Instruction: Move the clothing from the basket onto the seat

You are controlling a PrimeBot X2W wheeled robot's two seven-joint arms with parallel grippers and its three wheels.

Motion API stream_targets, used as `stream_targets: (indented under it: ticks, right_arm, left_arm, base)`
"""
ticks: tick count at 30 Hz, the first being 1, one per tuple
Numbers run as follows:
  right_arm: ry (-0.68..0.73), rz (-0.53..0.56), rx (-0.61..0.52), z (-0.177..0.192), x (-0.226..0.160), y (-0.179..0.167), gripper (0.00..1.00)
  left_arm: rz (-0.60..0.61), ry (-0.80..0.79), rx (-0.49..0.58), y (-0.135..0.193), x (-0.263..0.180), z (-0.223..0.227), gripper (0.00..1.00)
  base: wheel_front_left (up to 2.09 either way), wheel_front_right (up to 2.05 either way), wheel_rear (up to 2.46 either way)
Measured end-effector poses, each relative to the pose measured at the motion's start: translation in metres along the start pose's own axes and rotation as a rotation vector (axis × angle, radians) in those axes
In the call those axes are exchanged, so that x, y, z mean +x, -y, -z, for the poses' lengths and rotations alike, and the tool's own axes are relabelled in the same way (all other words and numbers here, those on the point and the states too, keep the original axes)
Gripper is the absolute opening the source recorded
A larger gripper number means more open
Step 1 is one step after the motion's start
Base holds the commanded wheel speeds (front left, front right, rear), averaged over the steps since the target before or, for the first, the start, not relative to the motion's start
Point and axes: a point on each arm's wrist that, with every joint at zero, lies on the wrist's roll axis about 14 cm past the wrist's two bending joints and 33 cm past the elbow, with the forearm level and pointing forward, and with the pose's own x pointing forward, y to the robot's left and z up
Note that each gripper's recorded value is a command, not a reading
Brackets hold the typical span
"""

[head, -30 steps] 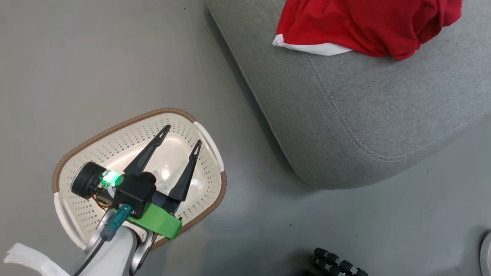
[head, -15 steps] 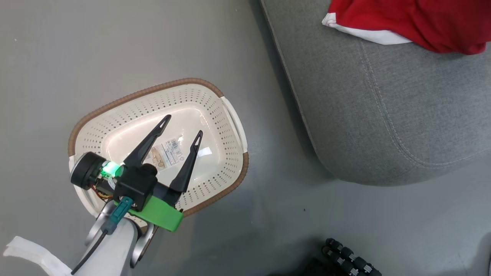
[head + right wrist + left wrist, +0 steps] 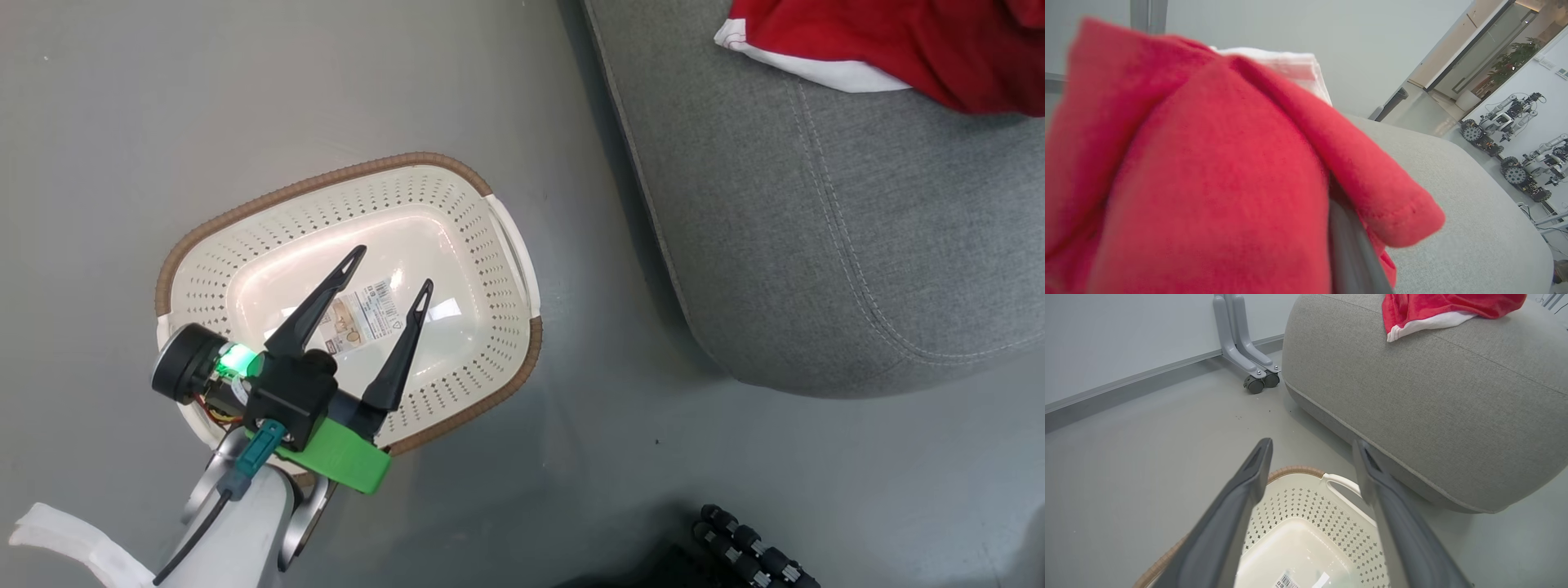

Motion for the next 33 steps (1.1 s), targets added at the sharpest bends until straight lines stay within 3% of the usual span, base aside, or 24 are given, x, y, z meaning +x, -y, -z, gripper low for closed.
stream_targets:
  ticks: [4, 7, 8, 9, 21, 29, 33]
  right_arm:
    - [0.009, -0.037, -0.032, -0.004, 0.004, -0.009, 0.00]
    - [-0.119, -0.047, -0.011, 0.035, -0.007, -0.013, 0.00]
    - [-0.163, -0.062, -0.015, 0.048, -0.012, -0.017, 0.36]
    - [-0.174, -0.065, -0.012, 0.050, -0.014, -0.018, 1.00]
    - [-0.078, 0.000, 0.001, 0.009, -0.021, 0.018, 1.00]
    - [-0.057, 0.005, 0.004, -0.003, -0.052, 0.042, 1.00]
    - [-0.026, 0.045, -0.004, -0.015, -0.073, 0.074, 1.00]
  left_arm:
    - [-0.007, 0.007, -0.001, -0.001, 0.000, -0.002, 1.00]
    - [-0.010, 0.015, 0.002, -0.002, 0.001, -0.006, 1.00]
    - [-0.012, 0.017, 0.004, -0.002, 0.001, -0.007, 1.00]
    - [-0.012, 0.019, 0.004, -0.002, 0.001, -0.008, 1.00]
    - [0.006, 0.048, 0.026, 0.012, 0.002, -0.028, 1.00]
    - [0.008, 0.104, -0.004, 0.035, -0.002, -0.058, 1.00]
    - [0.009, 0.135, 0.010, 0.047, -0.008, -0.076, 1.00]
  base:
    - [0.00, 0.00, 0.00]
    - [0.00, 0.00, 0.00]
    - [0.00, 0.00, 0.00]
    - [0.00, 0.00, 0.00]
    - [0.00, 0.00, 0.00]
    - [0.00, 0.00, 0.00]
    - [0.00, 0.00, 0.00]
